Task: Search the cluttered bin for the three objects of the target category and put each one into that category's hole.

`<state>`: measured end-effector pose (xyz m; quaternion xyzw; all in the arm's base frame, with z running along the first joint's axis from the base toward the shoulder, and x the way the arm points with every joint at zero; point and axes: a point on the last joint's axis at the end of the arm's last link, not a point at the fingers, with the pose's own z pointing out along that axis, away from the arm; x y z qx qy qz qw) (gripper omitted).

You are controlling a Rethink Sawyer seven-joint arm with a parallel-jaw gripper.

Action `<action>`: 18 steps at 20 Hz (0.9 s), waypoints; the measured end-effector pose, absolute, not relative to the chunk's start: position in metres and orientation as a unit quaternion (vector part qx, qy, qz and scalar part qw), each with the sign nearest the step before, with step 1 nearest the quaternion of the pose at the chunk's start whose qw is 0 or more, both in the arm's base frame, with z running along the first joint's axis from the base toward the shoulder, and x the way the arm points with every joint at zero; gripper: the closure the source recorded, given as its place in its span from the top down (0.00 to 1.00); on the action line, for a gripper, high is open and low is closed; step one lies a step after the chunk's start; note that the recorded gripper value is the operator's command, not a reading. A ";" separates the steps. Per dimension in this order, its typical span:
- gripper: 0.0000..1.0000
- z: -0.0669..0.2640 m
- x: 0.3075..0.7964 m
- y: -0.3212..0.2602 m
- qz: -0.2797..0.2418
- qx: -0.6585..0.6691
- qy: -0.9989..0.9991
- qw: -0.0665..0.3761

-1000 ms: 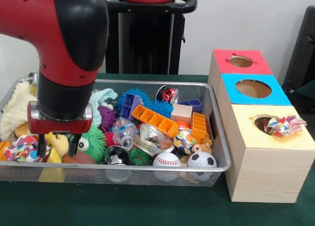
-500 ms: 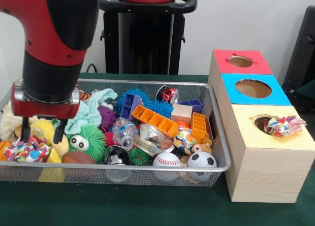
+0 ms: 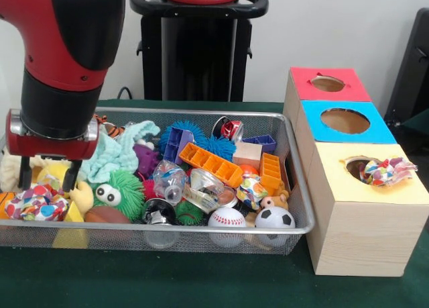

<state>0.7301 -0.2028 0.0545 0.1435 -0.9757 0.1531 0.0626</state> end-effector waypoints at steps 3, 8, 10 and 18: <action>1.00 0.047 0.725 -0.204 0.151 0.143 -0.975 0.072; 1.00 0.034 0.717 -0.206 0.149 0.142 -0.975 0.086; 1.00 0.030 0.715 -0.207 0.148 0.142 -0.975 0.089; 1.00 0.014 0.699 -0.218 0.158 0.146 -0.970 0.111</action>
